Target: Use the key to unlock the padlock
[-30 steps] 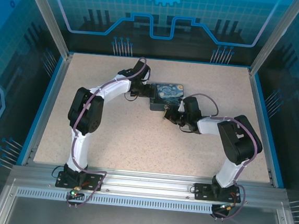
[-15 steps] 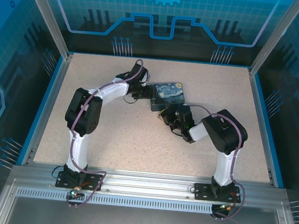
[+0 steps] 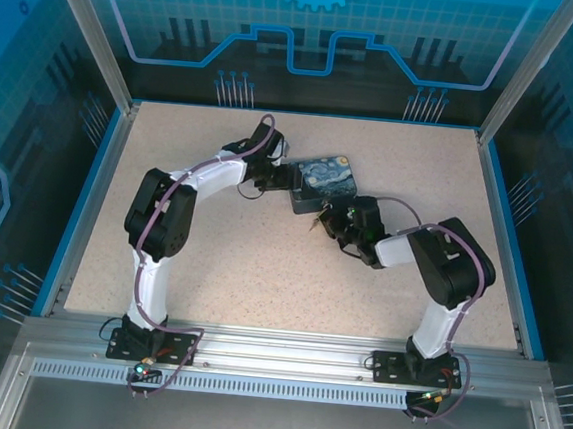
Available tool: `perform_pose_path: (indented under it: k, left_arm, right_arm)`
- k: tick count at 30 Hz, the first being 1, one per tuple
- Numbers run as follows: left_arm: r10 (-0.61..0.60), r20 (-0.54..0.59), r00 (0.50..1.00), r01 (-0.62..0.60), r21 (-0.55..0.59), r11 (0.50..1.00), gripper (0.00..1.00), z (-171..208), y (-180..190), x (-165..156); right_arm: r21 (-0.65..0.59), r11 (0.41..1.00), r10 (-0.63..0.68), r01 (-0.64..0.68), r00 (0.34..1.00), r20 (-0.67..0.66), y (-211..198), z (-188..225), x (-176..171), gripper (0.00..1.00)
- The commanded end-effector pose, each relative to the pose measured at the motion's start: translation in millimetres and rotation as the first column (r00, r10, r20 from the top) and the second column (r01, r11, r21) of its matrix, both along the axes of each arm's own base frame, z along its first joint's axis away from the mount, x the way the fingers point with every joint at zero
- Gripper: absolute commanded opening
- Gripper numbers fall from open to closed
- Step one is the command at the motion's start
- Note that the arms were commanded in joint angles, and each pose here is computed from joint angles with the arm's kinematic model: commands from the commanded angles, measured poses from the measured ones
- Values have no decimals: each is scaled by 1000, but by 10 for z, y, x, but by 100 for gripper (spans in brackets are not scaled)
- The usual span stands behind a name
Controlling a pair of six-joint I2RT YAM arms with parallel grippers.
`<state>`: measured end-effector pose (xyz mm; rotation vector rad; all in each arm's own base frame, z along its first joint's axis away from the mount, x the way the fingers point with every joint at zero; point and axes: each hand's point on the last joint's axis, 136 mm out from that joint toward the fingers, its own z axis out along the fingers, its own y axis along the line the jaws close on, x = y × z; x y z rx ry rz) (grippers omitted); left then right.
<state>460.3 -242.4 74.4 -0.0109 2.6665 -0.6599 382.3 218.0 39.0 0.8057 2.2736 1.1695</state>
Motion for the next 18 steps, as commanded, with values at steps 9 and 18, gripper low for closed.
perform_pose_path:
  k: [9, 18]
  left_arm:
    - [12, -255, 967, 23, 135, 991, 60, -722, 243, -548]
    - [11, -261, 965, 22, 121, 992, 59, -741, 222, -554]
  right_arm:
    - [-49, 988, 152, -148, 985, 79, -120, 163, 97, 0]
    - [-159, 974, 171, -163, 984, 41, -596, 116, 171, 0]
